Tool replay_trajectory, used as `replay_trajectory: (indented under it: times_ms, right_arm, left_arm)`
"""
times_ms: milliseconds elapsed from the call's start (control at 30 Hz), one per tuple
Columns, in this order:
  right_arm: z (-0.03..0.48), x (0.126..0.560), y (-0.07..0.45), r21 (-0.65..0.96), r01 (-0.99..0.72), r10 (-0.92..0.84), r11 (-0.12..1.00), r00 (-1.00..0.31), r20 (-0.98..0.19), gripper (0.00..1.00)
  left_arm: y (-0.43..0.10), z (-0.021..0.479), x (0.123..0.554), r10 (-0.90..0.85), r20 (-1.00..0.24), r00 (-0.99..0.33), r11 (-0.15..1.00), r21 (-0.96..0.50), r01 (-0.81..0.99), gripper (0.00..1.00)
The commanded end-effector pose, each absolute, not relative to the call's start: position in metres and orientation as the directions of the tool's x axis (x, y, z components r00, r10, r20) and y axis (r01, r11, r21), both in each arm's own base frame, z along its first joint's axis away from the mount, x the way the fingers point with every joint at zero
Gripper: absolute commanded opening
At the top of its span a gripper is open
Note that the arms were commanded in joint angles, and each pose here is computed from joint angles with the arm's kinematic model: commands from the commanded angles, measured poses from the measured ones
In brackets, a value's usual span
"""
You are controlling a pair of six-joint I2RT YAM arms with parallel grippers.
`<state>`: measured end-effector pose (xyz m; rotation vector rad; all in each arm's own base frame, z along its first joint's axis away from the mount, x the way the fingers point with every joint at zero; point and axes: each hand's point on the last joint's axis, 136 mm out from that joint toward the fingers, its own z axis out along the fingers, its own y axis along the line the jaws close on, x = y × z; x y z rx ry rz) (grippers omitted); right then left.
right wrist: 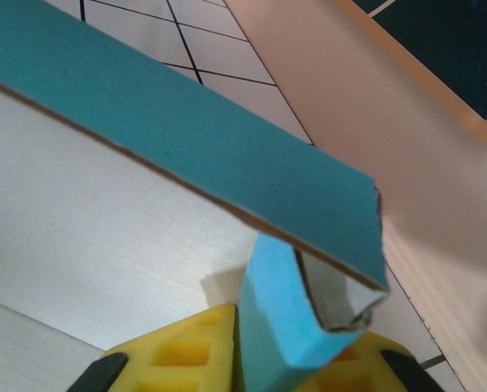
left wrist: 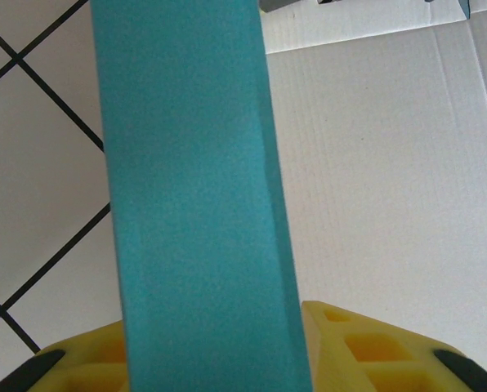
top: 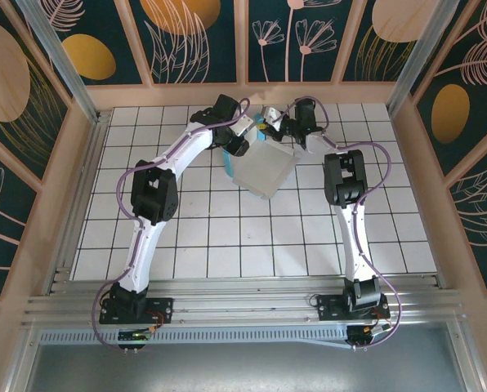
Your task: Fold the paper box
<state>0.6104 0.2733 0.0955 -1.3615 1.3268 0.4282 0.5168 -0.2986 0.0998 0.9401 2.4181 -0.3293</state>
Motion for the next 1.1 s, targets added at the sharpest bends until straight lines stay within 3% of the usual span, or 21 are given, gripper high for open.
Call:
replay_trajectory:
  times_ms: [0,100,500,767,1067]
  right_arm:
    - [0.089,0.594,0.294,-0.444,-0.865,-0.47,0.232,0.3,-0.83,0.09]
    - [0.09,0.603,0.295,-0.448,-0.847,-0.505,0.287,0.264,-0.822,0.0]
    - [0.104,0.632,0.298,-0.36,-0.719,-0.506,0.595,0.013,-0.863,0.0]
    - [0.115,0.599,0.318,-0.119,-0.839,-0.387,0.531,-0.116,-0.915,0.12]
    - [0.125,0.595,0.296,-0.117,-0.828,-0.38,0.548,-0.123,-0.917,0.06]
  left_arm:
    - [-0.317,0.126,0.515,0.556,-0.617,-0.557,0.688,-0.035,0.725,0.38]
    - [-0.317,0.127,0.515,0.552,-0.618,-0.559,0.689,-0.038,0.723,0.38]
    - [-0.317,0.13,0.514,0.545,-0.622,-0.562,0.695,-0.04,0.718,0.38]
    - [-0.317,0.132,0.514,0.536,-0.627,-0.565,0.703,-0.039,0.71,0.38]
    - [-0.316,0.133,0.515,0.527,-0.629,-0.571,0.711,-0.041,0.702,0.38]
